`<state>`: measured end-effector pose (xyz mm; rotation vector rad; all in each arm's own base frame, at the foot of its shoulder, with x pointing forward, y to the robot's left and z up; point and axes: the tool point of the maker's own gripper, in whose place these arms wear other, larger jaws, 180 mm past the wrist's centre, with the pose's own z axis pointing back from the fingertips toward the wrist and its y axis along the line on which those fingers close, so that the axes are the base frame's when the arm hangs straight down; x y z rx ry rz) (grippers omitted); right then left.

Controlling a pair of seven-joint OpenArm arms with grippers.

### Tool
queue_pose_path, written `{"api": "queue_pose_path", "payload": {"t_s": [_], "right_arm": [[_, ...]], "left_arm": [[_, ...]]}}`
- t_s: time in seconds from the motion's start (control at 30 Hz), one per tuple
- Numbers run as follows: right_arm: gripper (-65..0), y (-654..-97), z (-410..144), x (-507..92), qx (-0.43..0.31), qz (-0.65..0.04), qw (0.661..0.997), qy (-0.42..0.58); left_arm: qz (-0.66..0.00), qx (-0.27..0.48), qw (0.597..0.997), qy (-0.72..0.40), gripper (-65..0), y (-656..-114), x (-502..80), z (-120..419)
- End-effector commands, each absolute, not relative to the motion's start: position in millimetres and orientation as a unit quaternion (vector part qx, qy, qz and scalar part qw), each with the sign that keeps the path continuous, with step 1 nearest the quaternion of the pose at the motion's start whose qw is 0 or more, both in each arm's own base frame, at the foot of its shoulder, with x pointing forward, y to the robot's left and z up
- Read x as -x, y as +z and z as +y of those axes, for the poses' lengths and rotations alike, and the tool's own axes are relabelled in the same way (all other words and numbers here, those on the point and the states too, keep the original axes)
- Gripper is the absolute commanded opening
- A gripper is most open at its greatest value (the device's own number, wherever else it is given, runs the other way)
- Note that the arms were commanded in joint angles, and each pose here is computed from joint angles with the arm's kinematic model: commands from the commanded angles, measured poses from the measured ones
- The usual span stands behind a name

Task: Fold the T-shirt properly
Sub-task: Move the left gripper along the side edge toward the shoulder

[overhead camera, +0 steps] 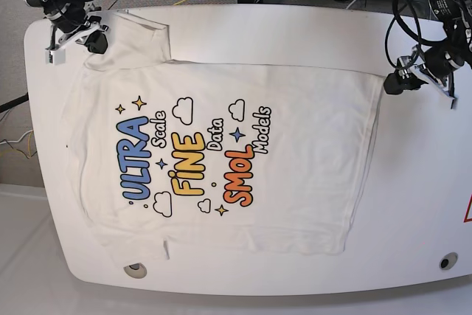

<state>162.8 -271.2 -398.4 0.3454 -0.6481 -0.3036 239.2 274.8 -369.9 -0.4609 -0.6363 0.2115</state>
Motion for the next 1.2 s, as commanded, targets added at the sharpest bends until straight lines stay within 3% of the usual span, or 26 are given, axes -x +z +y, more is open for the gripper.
{"api": "queue_pose_path", "payload": {"t_s": [0.0, 0.53, 1.17], "right_arm": [[-64.5, -388.7, -276.3, -169.1, -0.164, -0.333, 0.918, -0.139], [-64.5, -391.3, -267.5, -171.1, -0.173, -0.327, 0.92, -0.13], [-64.5, -392.4, -263.6, -171.7, -0.177, -0.325, 0.921, -0.126]], "left_arm": [[-0.333, 0.218, 0.912, 0.094, -24.5, -355.2, -248.3, 280.9], [-0.324, 0.212, 0.919, 0.069, -24.5, -382.3, -273.5, 253.6], [-0.264, 0.179, 0.947, 0.044, -24.5, -419.3, -258.2, 236.2]]}}
